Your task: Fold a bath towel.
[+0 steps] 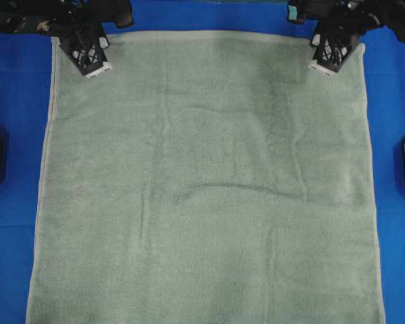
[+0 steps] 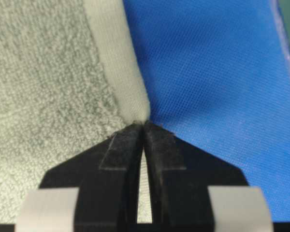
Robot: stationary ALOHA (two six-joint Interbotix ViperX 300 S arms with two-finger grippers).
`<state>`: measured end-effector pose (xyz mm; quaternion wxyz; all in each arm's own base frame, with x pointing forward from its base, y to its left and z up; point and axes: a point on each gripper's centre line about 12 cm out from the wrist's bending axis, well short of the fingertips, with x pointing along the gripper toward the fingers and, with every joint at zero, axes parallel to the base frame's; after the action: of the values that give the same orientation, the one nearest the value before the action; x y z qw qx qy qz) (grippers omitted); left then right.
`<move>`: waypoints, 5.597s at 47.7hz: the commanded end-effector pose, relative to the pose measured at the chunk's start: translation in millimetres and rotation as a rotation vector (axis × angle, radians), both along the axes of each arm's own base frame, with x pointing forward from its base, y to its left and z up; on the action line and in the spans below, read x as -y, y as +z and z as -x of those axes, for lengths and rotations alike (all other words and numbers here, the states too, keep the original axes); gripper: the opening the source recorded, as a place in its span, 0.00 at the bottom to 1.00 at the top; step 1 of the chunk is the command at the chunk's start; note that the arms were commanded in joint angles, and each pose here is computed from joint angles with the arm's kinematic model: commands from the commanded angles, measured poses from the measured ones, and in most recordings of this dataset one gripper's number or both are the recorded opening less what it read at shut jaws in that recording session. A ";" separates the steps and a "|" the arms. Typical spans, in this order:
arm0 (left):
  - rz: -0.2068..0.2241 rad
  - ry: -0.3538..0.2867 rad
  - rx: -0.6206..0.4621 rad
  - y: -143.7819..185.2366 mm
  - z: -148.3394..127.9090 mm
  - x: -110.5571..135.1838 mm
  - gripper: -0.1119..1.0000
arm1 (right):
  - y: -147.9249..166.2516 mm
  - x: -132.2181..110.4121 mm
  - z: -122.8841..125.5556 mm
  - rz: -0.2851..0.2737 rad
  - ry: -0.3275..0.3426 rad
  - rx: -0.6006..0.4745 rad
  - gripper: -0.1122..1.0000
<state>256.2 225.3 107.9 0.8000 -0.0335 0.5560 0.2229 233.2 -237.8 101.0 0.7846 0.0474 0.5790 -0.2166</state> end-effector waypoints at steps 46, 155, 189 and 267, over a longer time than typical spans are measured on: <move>0.072 -0.186 0.113 96.8 -20.2 138.4 0.13 | 89.3 -148.5 -7.3 -0.136 0.090 0.239 0.13; 0.277 -0.337 0.008 115.3 -5.8 397.1 0.81 | 97.4 -423.7 -1.5 -0.212 0.091 0.053 0.62; 0.181 -0.159 -0.014 57.9 13.4 278.9 0.81 | 44.3 -291.2 22.0 -0.142 -0.059 0.028 0.62; 0.212 -0.047 0.144 173.1 31.4 252.9 0.18 | 186.8 -267.1 18.6 -0.094 -0.014 0.336 0.17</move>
<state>229.1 -27.3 248.8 0.8198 -0.1103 0.5428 0.1454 212.5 30.5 262.7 0.8494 0.1232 0.4775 -0.1882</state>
